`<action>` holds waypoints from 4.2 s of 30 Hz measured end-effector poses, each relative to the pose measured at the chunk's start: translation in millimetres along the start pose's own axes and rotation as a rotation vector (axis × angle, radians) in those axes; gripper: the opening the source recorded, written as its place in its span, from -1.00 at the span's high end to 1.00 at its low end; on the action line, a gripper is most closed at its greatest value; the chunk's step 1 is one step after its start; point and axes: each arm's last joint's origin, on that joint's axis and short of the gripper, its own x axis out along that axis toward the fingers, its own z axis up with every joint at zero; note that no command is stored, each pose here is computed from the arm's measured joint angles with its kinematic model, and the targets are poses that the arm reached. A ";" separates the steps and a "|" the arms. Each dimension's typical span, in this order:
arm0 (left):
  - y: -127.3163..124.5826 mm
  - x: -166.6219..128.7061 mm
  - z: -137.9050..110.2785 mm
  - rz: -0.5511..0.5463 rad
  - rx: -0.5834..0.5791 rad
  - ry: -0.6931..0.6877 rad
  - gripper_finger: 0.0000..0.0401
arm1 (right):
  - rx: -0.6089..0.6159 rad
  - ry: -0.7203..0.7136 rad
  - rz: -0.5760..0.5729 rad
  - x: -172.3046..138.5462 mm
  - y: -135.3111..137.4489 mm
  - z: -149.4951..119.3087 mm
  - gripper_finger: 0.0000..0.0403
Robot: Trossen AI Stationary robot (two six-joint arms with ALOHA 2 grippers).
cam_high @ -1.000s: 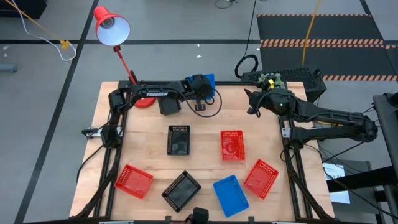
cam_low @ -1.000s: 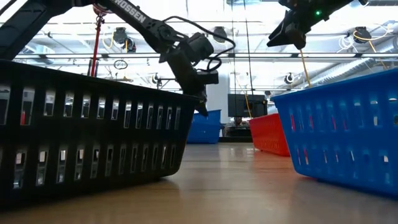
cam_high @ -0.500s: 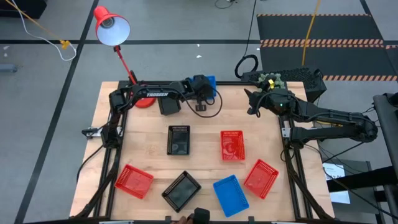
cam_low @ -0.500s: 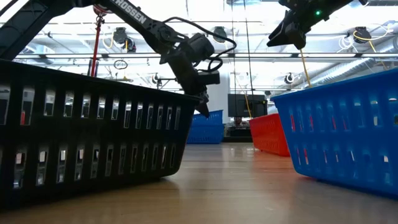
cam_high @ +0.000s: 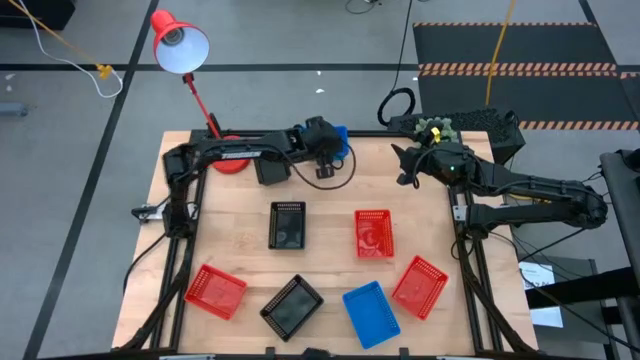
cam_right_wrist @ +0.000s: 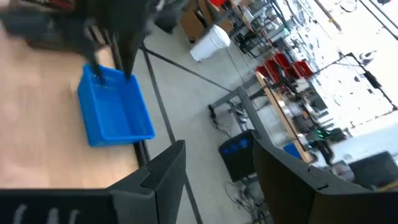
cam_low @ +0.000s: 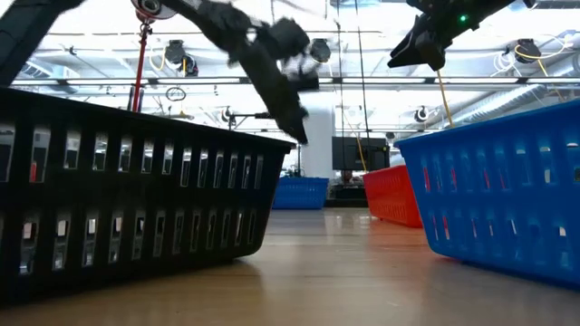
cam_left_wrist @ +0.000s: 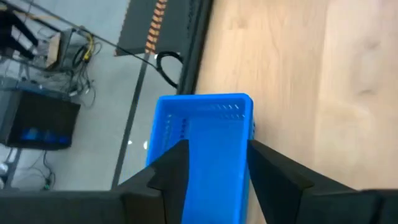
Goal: Stack baskets by color
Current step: Stack the bottom right red bin on top of the top red bin
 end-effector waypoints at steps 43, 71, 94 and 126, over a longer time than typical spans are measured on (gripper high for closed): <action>-66.0 -225.0 -38.7 -0.229 -0.108 -0.350 0.72 | -0.005 0.269 0.985 -161.1 96.8 120.5 0.10; -68.2 -225.7 -40.7 -0.247 -0.149 -0.323 0.72 | -0.219 0.507 1.140 -215.3 178.5 55.5 0.26; -68.2 -225.8 -40.6 -0.246 -0.146 -0.324 0.72 | -0.390 0.449 1.266 -192.5 224.6 -1.3 0.50; -76.6 -213.5 -38.3 -0.250 -0.121 -0.284 0.72 | -0.872 0.030 1.198 -220.4 154.1 75.0 0.98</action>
